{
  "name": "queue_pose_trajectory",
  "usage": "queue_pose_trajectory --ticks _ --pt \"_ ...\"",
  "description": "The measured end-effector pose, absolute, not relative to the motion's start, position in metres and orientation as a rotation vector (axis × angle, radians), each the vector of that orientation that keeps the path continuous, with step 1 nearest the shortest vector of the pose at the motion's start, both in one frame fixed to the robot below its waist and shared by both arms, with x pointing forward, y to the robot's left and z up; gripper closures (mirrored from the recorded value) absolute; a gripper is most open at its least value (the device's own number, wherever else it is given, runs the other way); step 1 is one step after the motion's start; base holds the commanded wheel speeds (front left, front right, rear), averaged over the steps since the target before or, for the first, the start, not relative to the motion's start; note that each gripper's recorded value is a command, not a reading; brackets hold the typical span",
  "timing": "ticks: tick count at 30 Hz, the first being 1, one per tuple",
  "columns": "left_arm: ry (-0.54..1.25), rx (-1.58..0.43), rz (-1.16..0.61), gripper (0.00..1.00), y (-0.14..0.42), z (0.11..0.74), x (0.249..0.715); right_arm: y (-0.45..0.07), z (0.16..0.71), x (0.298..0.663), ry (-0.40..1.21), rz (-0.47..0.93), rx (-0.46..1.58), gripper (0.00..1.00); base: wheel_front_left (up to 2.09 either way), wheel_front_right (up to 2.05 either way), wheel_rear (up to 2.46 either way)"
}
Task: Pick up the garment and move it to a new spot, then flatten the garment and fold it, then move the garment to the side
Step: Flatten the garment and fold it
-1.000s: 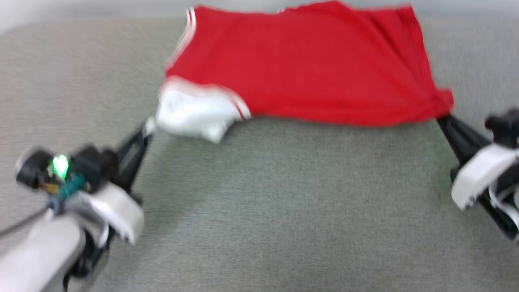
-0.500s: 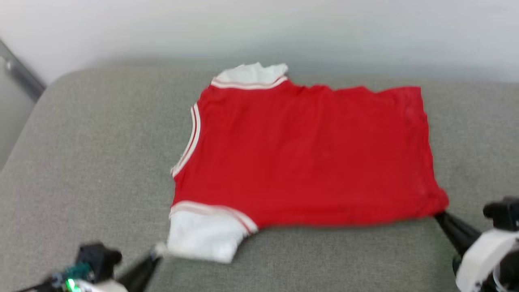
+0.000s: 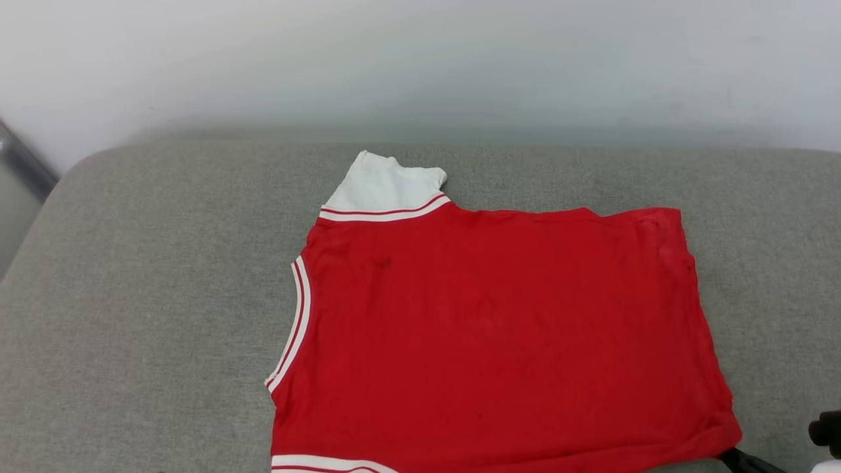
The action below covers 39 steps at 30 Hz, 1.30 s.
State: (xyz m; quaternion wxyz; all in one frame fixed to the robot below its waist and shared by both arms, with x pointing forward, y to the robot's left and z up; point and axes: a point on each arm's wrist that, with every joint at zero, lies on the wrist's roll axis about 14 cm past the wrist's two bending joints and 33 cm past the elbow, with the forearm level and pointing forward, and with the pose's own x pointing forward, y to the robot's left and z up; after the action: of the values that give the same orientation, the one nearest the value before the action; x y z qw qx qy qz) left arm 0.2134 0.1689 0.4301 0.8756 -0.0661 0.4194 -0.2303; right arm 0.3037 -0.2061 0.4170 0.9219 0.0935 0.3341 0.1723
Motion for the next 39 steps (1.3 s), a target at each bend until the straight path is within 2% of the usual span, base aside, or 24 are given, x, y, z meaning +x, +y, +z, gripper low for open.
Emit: queue_pose_trajectory --ticks 3,4,5,6,9,11,16,26,35,36,37,38,39 --pt "0.833 -0.138 -0.484 1.0 0.168 0.437 0.226 -0.203 0.42 0.304 0.682 0.361 0.2 1.0 0.0 0.0 0.0" --pt "0.761 -0.136 -0.473 1.0 0.169 0.449 0.246 -0.2 0.425 0.308 0.667 0.357 0.231 1.0 0.0 0.0 0.0" --pt "0.761 -0.136 -0.473 1.0 0.169 0.449 0.246 -0.2 0.425 0.308 0.667 0.357 0.231 1.0 0.0 0.0 0.0" --pt "0.678 -0.128 -0.428 1.0 0.178 0.462 0.272 -0.199 0.429 0.313 0.659 0.355 0.249 1.0 0.0 0.0 0.0" --pt "0.628 -0.092 -0.427 1.0 0.183 0.47 0.289 -0.199 0.434 0.32 0.652 0.357 0.256 1.0 0.0 0.0 0.0" --pt "0.549 -0.081 -0.431 1.0 0.185 0.484 0.318 -0.199 0.437 0.332 0.651 0.357 0.258 1.0 0.0 0.0 0.0" --pt "0.498 -0.056 -0.456 1.0 0.182 0.495 0.348 -0.203 0.434 0.348 0.671 0.343 0.241 1.0 0.0 0.0 0.0" --pt "0.519 -0.001 -0.464 1.0 0.184 0.478 0.414 -0.199 0.407 0.383 0.78 0.334 0.184 1.0 0.0 0.0 0.0" --pt "0.594 0.032 -0.482 1.0 0.176 0.434 0.44 -0.206 0.382 0.405 0.854 0.283 0.14 1.0 0.0 0.0 0.0" --pt "0.596 0.034 -0.479 1.0 0.176 0.43 0.442 -0.205 0.38 0.405 0.859 0.281 0.139 0.58 0.0 0.0 0.0" --pt "0.603 0.029 -0.48 0.9 0.174 0.426 0.442 -0.206 0.38 0.407 0.856 0.279 0.128 0.0 0.0 0.0 0.0" --pt "0.613 0.029 -0.474 0.28 0.174 0.422 0.441 -0.206 0.381 0.409 0.852 0.278 0.123 0.0 0.0 0.0 0.0" --pt "0.622 0.026 -0.464 0.28 0.175 0.417 0.44 -0.206 0.381 0.409 0.849 0.276 0.122 0.0 0.0 0.0 0.0"
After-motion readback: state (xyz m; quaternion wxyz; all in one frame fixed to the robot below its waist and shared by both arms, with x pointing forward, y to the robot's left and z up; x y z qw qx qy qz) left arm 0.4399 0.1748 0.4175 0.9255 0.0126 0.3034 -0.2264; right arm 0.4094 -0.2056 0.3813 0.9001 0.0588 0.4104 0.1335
